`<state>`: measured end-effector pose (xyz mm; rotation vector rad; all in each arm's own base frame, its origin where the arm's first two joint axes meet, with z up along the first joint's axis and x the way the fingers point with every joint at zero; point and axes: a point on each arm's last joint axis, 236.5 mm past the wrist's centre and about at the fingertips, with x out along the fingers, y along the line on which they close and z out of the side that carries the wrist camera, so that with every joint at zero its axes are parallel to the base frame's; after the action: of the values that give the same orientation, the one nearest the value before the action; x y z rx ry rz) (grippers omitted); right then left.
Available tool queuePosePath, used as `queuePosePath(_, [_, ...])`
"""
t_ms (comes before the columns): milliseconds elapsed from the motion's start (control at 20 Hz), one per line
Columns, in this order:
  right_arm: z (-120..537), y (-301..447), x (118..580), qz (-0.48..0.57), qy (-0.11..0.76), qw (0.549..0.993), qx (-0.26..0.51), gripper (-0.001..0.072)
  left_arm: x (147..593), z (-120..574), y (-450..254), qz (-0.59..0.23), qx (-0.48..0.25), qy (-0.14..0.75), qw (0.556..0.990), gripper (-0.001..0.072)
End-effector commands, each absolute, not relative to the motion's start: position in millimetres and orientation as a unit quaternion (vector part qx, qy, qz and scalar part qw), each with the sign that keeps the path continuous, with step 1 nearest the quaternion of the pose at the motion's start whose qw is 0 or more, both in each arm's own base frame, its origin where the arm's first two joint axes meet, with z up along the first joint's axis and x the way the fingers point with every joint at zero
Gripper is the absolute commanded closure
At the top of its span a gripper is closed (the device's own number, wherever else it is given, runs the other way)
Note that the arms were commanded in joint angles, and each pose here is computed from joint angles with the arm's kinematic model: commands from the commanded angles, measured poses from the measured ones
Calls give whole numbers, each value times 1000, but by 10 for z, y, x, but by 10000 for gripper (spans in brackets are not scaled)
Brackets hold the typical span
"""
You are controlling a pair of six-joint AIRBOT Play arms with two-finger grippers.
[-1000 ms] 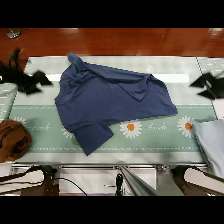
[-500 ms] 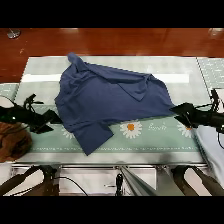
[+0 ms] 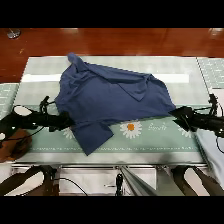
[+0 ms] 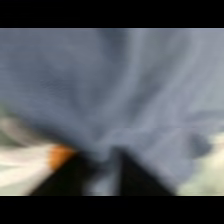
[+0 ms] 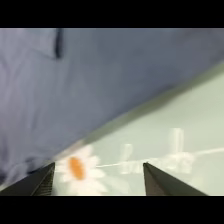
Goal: Fold the shirts.
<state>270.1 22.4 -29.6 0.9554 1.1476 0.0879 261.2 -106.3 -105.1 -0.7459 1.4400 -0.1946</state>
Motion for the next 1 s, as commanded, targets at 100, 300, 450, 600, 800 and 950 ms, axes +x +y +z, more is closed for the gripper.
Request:
queuePosePath(100, [-551, -630, 2484, -112, 565, 719, 388, 79, 2831, -895, -1231, -121, -317, 619, 708, 679])
queuePosePath(300, [-743, -572, 2682, -95, 562, 696, 437, 80, 2949, -763, -1246, -136, -309, 608, 718, 679])
queuePosePath(450, [-885, -506, 2864, -67, 576, 678, 451, 80, 2920, -755, -1264, -140, -309, 612, 714, 679])
queuePosePath(600, [-957, -341, 3154, -36, 596, 674, 434, 80, 2897, -753, -1275, -143, -309, 616, 710, 679])
queuePosePath(800, [-922, -172, 3637, -19, 583, 695, 420, 80, 2865, -749, -1292, -147, -309, 620, 706, 679])
queuePosePath(950, [-1012, 49, 3702, -2, 604, 684, 409, 102, 2867, -748, -1291, -146, -309, 620, 706, 679])
